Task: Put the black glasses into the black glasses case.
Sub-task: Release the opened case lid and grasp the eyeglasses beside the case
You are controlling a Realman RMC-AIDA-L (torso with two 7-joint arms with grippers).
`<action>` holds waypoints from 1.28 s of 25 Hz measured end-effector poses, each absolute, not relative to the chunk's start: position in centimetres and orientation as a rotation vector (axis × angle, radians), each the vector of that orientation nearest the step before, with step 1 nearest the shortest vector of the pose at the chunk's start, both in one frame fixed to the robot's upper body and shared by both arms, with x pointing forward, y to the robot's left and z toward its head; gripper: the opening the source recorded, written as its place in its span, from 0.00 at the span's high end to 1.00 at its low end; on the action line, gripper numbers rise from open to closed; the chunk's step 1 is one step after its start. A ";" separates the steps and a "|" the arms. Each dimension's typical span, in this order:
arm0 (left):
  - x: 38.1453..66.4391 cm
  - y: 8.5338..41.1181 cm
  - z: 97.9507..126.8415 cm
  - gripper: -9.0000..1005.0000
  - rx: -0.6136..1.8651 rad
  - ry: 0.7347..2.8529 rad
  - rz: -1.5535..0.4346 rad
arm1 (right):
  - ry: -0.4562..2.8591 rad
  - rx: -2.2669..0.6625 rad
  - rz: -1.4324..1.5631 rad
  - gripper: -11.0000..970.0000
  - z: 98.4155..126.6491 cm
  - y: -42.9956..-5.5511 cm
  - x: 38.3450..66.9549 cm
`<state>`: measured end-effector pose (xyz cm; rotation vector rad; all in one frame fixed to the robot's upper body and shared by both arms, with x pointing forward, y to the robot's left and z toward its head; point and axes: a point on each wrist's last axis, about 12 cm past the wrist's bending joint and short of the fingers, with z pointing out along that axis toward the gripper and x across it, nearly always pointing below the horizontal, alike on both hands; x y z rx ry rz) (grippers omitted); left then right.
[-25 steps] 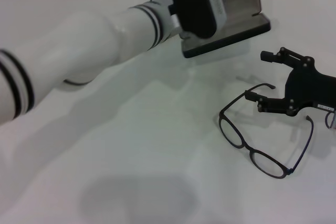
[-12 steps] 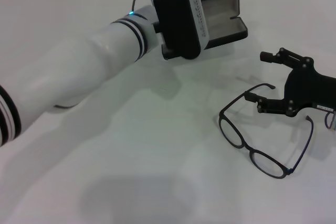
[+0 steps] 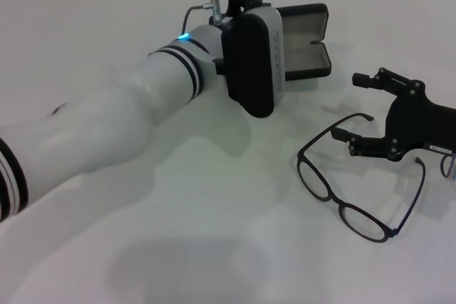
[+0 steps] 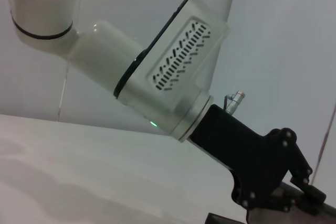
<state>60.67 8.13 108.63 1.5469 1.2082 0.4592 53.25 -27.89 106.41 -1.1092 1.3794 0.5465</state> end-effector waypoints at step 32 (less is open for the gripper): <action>58.1 7.7 107.4 0.44 1.568 1.264 0.288 | 1.386 -1.103 0.559 0.08 106.3 -27.8 53.0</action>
